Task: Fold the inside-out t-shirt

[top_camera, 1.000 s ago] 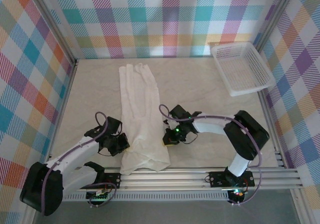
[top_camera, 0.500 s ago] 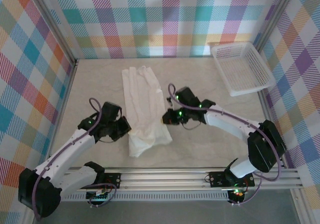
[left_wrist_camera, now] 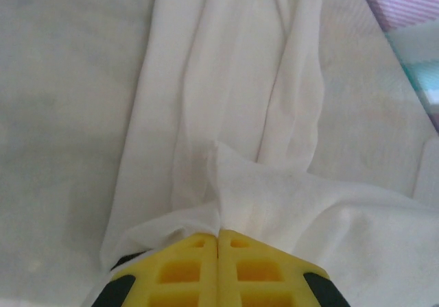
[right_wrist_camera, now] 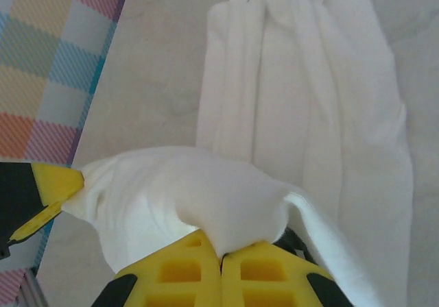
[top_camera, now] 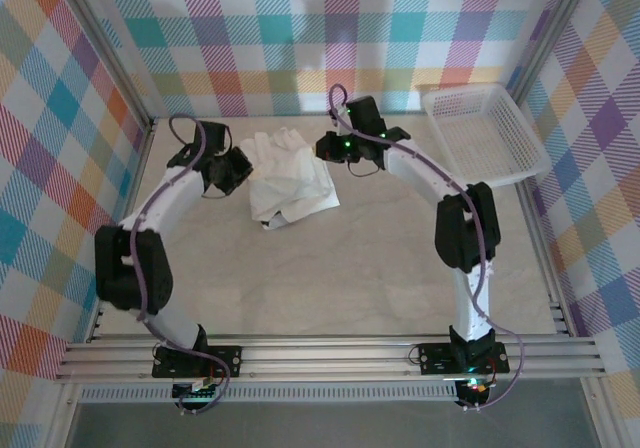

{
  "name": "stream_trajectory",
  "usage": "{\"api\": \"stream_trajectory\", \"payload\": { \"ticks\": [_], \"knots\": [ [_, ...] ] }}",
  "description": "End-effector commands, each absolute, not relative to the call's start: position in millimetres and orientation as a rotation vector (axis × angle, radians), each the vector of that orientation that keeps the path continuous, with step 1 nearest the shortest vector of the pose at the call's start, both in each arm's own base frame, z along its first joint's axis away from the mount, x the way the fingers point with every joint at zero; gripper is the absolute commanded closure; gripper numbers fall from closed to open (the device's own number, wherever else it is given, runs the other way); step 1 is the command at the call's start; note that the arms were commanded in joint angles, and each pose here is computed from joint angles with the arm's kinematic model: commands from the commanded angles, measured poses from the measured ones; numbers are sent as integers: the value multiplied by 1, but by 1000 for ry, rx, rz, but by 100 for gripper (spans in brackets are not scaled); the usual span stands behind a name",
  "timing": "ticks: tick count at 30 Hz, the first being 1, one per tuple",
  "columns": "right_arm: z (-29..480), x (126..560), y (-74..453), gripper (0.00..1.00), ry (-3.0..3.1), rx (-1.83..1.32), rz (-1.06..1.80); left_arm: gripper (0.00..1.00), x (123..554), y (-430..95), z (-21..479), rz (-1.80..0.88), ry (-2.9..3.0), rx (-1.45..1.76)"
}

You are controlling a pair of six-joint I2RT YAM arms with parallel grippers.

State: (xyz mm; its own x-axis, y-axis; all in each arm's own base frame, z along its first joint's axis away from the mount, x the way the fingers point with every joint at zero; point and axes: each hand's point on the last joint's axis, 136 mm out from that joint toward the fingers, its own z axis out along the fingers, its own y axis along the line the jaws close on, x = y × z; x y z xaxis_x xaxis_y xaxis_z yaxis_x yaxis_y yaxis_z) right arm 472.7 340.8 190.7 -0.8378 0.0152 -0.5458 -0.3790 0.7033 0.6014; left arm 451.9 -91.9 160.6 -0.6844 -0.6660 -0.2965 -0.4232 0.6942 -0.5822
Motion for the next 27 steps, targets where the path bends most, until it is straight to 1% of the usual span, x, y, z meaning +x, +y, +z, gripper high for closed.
{"api": "stream_trajectory", "payload": {
  "ticks": [1, 4, 5, 6, 7, 8, 9, 10, 11, 12, 14, 16, 19, 21, 25, 27],
  "knots": [
    [191, 494, 348, 100, 2352, -320, 1021, 100, 482, -88, 148, -671, 2417, -807],
    [178, 520, 357, 99, 2351, -314, 1049, 100, 504, -79, 138, -650, 2407, -834],
    [171, 527, 362, 97, 2363, -322, 1074, 100, 510, -75, 132, -622, 2411, -844],
    [168, 532, 367, 92, 2370, -332, 1100, 100, 513, -70, 129, -589, 2419, -856],
    [162, 537, 372, 80, 2387, -337, 1121, 100, 516, -67, 124, -564, 2425, -867],
    [156, 543, 374, 67, 2400, -330, 1128, 97, 521, -64, 121, -560, 2422, -873],
    [156, 549, 376, 56, 2393, -329, 1136, 86, 527, -62, 119, -559, 2415, -877],
    [156, 553, 376, 50, 2386, -324, 1138, 73, 532, -60, 120, -563, 2404, -874],
    [162, 559, 374, 44, 2368, -315, 1141, 64, 537, -57, 121, -564, 2400, -873],
    [169, 562, 369, 40, 2359, -300, 1140, 60, 539, -53, 123, -568, 2401, -872],
    [184, 562, 356, 36, 2356, -285, 1120, 54, 540, -47, 136, -582, 2388, -858],
    [195, 554, 341, 34, 2364, -307, 1081, 54, 532, -44, 155, -589, 2368, -832],
    [185, 530, 316, 32, 2434, -323, 992, 53, 501, -55, 171, -654, 2359, -797],
    [161, 511, 298, 32, 2492, -288, 947, 52, 473, -67, 171, -691, 2370, -779],
    [114, 473, 286, 32, 2556, -238, 993, 52, 412, -93, 134, -720, 2450, -770],
    [95, 464, 285, 32, 2611, -213, 1014, 52, 395, -106, 115, -724, 2507, -755]
  ]
}}
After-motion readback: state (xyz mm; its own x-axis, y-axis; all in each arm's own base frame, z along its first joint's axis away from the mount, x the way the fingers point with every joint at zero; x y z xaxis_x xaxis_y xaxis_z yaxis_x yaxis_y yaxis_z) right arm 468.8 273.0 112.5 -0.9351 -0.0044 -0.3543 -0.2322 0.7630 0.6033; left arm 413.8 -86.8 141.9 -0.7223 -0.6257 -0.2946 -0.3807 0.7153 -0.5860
